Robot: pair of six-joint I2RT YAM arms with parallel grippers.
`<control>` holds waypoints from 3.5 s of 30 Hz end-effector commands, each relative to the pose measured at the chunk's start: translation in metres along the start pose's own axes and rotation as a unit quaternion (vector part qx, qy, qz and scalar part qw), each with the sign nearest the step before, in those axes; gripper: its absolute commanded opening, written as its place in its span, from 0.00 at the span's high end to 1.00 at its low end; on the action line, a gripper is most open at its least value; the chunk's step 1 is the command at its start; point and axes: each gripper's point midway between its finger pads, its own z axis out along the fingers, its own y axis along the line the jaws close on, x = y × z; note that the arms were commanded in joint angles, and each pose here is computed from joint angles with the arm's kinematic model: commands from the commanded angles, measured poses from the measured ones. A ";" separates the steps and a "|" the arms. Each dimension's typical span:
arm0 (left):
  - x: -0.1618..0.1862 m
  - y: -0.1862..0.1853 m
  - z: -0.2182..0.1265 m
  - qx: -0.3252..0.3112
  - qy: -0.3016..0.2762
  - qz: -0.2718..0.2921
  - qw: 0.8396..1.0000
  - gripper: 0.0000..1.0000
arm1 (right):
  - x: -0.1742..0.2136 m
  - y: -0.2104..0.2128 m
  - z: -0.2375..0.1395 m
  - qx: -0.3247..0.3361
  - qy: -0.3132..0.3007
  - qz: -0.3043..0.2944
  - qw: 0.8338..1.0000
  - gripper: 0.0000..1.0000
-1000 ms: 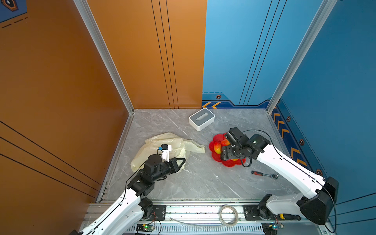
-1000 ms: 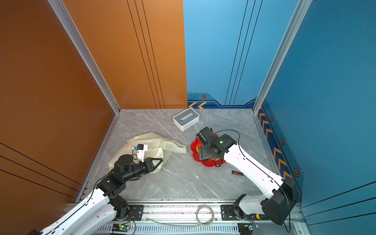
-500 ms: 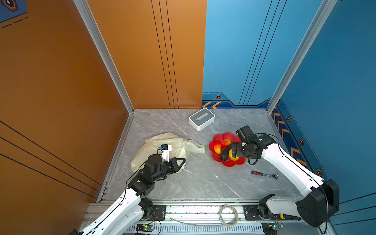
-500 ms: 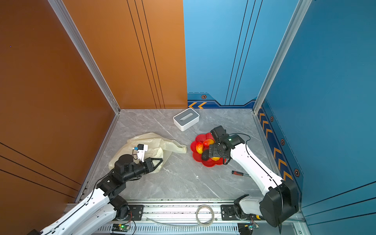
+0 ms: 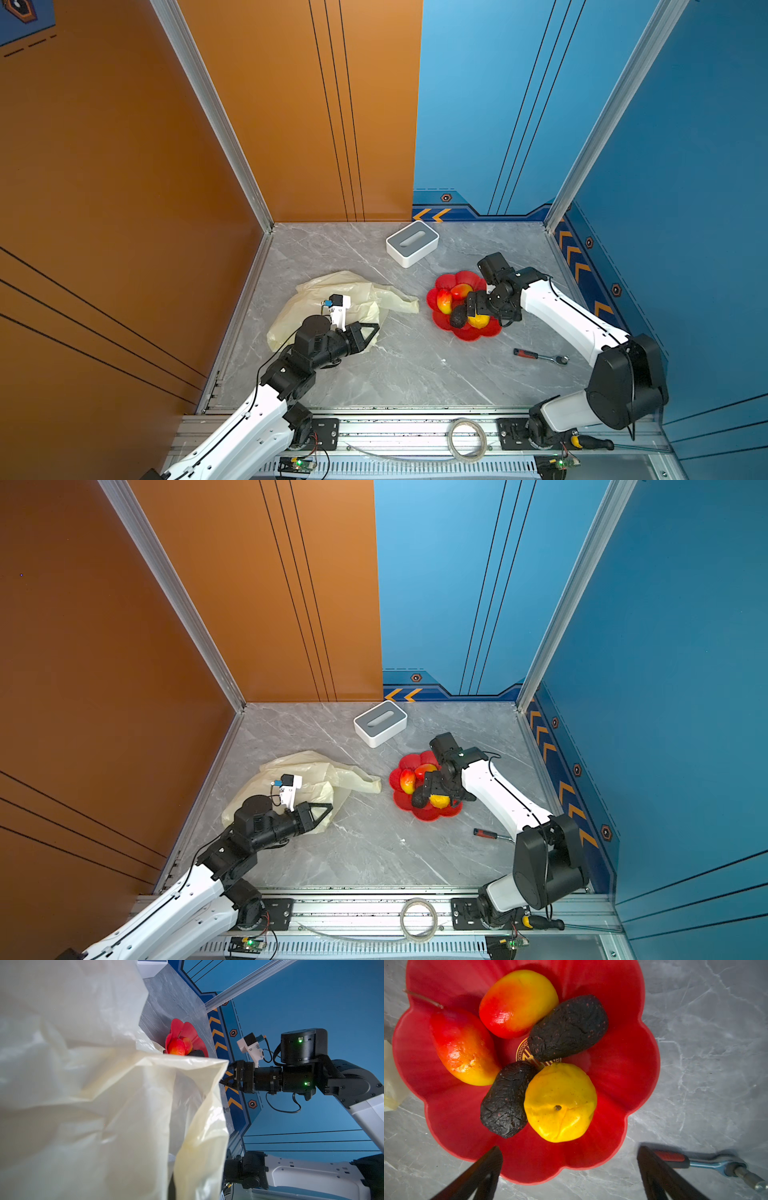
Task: Place the fruits into the plastic bag
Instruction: 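Lower the open right gripper onto the yellow papaya in the bowl, then close the right gripper on the yellow papaya and lift it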
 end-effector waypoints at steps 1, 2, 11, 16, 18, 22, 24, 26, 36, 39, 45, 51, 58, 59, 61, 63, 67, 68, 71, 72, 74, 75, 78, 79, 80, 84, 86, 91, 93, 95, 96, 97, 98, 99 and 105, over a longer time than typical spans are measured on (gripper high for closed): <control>-0.001 0.000 -0.001 -0.001 0.004 0.010 1.000 1.00 | -0.003 0.002 0.009 -0.009 0.007 0.000 1.000 0.00; 0.000 0.000 -0.001 -0.001 0.005 0.010 1.000 1.00 | -0.003 0.002 0.012 -0.009 0.011 0.000 1.000 0.00; 0.000 0.002 -0.001 -0.005 0.006 0.010 1.000 1.00 | -0.004 0.001 0.028 -0.011 0.029 0.008 1.000 0.00; 0.000 0.003 -0.001 -0.005 0.006 0.009 1.000 1.00 | -0.004 0.001 0.036 -0.008 0.037 0.007 0.999 0.00; 0.000 0.003 -0.002 -0.006 0.006 0.009 1.000 1.00 | -0.004 0.001 0.038 -0.006 0.039 0.006 0.999 0.00; 0.000 0.004 -0.002 -0.008 0.004 0.009 1.000 1.00 | -0.005 -0.003 0.041 -0.001 0.041 0.008 0.999 0.00; 0.000 0.004 -0.002 -0.007 0.005 0.009 1.000 1.00 | -0.005 -0.005 0.042 0.003 0.042 0.009 0.999 0.01; 0.000 0.005 -0.002 -0.008 0.004 0.008 1.000 1.00 | -0.005 -0.008 0.044 0.006 0.044 0.009 0.999 0.02; 0.001 0.007 -0.003 -0.009 0.003 0.007 1.000 1.00 | -0.006 -0.020 0.047 0.038 0.039 0.000 0.998 0.07; 0.001 0.008 -0.004 -0.009 0.001 0.006 1.000 1.00 | -0.006 -0.018 0.047 0.042 0.038 -0.009 0.998 0.08; 0.001 0.008 -0.004 -0.008 0.001 0.004 1.000 1.00 | -0.003 -0.010 0.054 0.041 0.046 -0.023 0.998 0.10; 0.001 0.009 -0.006 -0.010 -0.001 0.005 1.000 1.00 | -0.005 -0.009 0.059 0.046 0.051 -0.027 0.997 0.11; 0.002 0.012 -0.008 -0.011 -0.003 0.002 1.000 1.00 | -0.004 -0.007 0.066 0.051 0.059 -0.032 0.996 0.16; 0.002 0.013 -0.008 -0.012 -0.003 0.001 1.000 1.00 | -0.004 -0.007 0.066 0.051 0.060 -0.032 0.996 0.19; 0.002 0.012 -0.008 -0.011 -0.004 0.001 1.000 1.00 | -0.004 -0.006 0.067 0.051 0.060 -0.033 0.996 0.22; 0.001 0.012 -0.008 -0.011 -0.004 0.001 1.000 1.00 | -0.005 -0.006 0.066 0.051 0.059 -0.034 0.996 0.27; 0.001 0.013 -0.008 -0.012 -0.005 0.000 1.000 1.00 | -0.005 -0.005 0.065 0.050 0.058 -0.034 0.996 0.36; 0.001 0.013 -0.008 -0.012 -0.004 0.000 1.000 1.00 | -0.005 -0.005 0.065 0.050 0.058 -0.034 0.996 0.38; 0.001 0.013 -0.009 -0.010 -0.006 0.000 1.000 1.00 | -0.005 -0.005 0.066 0.050 0.059 -0.035 0.996 0.41; 0.001 0.013 -0.009 -0.011 -0.006 -0.001 1.000 1.00 | -0.006 -0.005 0.065 0.049 0.057 -0.035 0.997 0.41; 0.002 0.014 -0.009 -0.011 -0.006 -0.002 1.000 1.00 | -0.005 -0.005 0.065 0.049 0.058 -0.035 0.997 0.41; 0.001 0.013 -0.010 -0.010 -0.007 -0.001 1.000 1.00 | -0.006 -0.005 0.064 0.048 0.058 -0.035 0.997 0.41; 0.001 0.013 -0.010 -0.011 -0.007 -0.002 1.000 1.00 | -0.007 -0.005 0.060 0.047 0.055 -0.035 0.997 0.41; 0.001 0.014 -0.010 -0.011 -0.007 -0.002 1.000 1.00 | -0.007 -0.004 0.058 0.046 0.053 -0.035 0.997 0.42; 0.001 0.014 -0.010 -0.011 -0.007 -0.002 1.000 1.00 | -0.008 -0.004 0.055 0.046 0.051 -0.035 0.997 0.42; -0.001 0.012 -0.009 -0.009 -0.008 -0.001 1.000 1.00 | -0.012 -0.004 0.039 0.040 0.038 -0.036 0.998 0.42; -0.001 0.012 -0.009 -0.009 -0.007 -0.002 1.000 1.00 | -0.015 -0.004 0.029 0.038 0.031 -0.038 0.998 0.42; -0.002 0.011 -0.009 -0.007 -0.011 -0.002 1.000 1.00 | -0.024 -0.005 0.001 0.032 0.006 -0.041 0.999 0.42; -0.002 0.011 -0.009 -0.007 -0.010 -0.002 1.000 1.00 | -0.028 -0.005 -0.011 0.027 -0.006 -0.040 0.999 0.42; -0.003 0.009 -0.009 -0.006 -0.010 -0.002 1.000 1.00 | -0.033 -0.004 -0.024 0.023 -0.018 -0.040 0.999 0.42; -0.003 0.010 -0.009 -0.006 -0.010 -0.002 1.000 1.00 | -0.035 -0.004 -0.030 0.020 -0.024 -0.038 0.999 0.42; -0.003 0.009 -0.009 -0.006 -0.010 -0.002 1.000 1.00 | -0.037 -0.003 -0.037 0.017 -0.032 -0.037 0.999 0.42; -0.004 0.008 -0.009 -0.004 -0.010 -0.001 1.000 1.00 | -0.039 -0.003 -0.045 0.013 -0.039 -0.036 0.999 0.42; -0.004 0.008 -0.009 -0.005 -0.010 -0.001 1.000 1.00 | -0.042 -0.002 -0.052 0.008 -0.047 -0.034 0.998 0.42; -0.006 0.005 -0.009 -0.004 -0.008 0.002 1.000 1.00 | -0.056 0.002 -0.099 -0.020 -0.100 -0.025 0.994 0.43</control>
